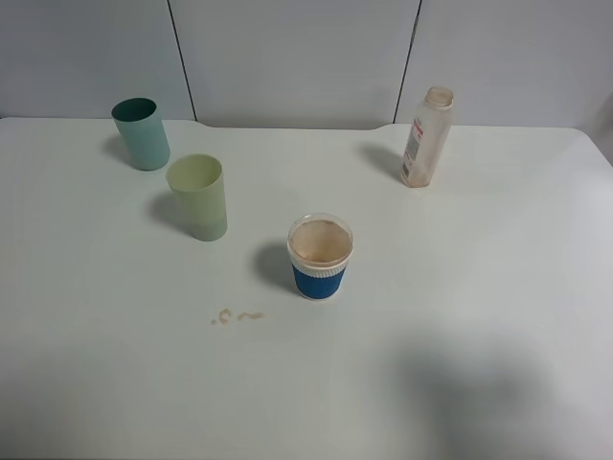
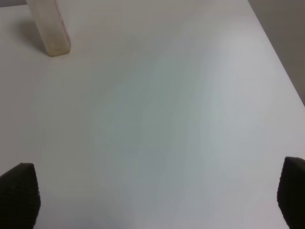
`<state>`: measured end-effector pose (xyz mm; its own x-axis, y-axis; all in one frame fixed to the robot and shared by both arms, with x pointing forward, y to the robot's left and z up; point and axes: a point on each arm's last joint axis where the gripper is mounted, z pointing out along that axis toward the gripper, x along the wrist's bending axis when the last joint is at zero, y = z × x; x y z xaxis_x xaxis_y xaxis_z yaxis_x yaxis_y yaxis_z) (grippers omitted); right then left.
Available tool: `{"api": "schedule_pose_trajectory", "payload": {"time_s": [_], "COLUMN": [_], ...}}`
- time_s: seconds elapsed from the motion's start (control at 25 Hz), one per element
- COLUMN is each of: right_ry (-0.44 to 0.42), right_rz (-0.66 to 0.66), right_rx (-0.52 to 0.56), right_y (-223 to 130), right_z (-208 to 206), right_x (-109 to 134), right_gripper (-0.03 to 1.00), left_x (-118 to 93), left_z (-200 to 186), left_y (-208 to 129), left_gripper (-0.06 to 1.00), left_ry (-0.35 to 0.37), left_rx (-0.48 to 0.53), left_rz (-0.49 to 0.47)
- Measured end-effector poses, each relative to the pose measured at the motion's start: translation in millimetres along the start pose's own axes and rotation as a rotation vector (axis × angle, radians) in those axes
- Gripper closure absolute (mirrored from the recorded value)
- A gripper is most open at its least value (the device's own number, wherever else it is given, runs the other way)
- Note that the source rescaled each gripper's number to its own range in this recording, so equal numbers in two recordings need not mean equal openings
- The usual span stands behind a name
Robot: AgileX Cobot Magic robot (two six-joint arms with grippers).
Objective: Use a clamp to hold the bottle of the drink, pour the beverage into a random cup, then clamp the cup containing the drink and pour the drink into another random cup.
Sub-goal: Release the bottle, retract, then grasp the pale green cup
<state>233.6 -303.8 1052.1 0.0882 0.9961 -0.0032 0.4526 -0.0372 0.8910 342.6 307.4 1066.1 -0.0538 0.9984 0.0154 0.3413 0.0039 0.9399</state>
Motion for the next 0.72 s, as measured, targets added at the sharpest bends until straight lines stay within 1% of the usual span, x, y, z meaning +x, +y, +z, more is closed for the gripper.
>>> {"api": "schedule_pose_trajectory", "payload": {"time_s": [0.24,0.44,0.56,0.64,0.72], "right_ry": [0.0,0.0,0.0,0.0,0.0], "right_rz": [0.0,0.0,0.0,0.0,0.0], "right_rx": [0.0,0.0,0.0,0.0,0.0], "right_y": [0.0,0.0,0.0,0.0,0.0], "right_z": [0.0,0.0,0.0,0.0,0.0], "right_x": [0.0,0.0,0.0,0.0,0.0], "right_gripper": [-0.03,-0.03,-0.03,-0.03,-0.03], "left_x": [-1.3,-3.0,-8.6,-13.9,-19.6], "left_z": [29.9,47.7,55.0,58.6,61.5], "left_y": [-19.7,-29.5,-30.5,-29.2,-28.0], "left_gripper": [0.19,0.19,0.19,0.19,0.15], "left_ry": [-0.008,-0.018,-0.053,-0.085,-0.118], "left_rx": [0.026,0.085,0.095,0.078,0.062], "left_rz": [-0.007,-0.004,0.014,0.026,0.033]}}
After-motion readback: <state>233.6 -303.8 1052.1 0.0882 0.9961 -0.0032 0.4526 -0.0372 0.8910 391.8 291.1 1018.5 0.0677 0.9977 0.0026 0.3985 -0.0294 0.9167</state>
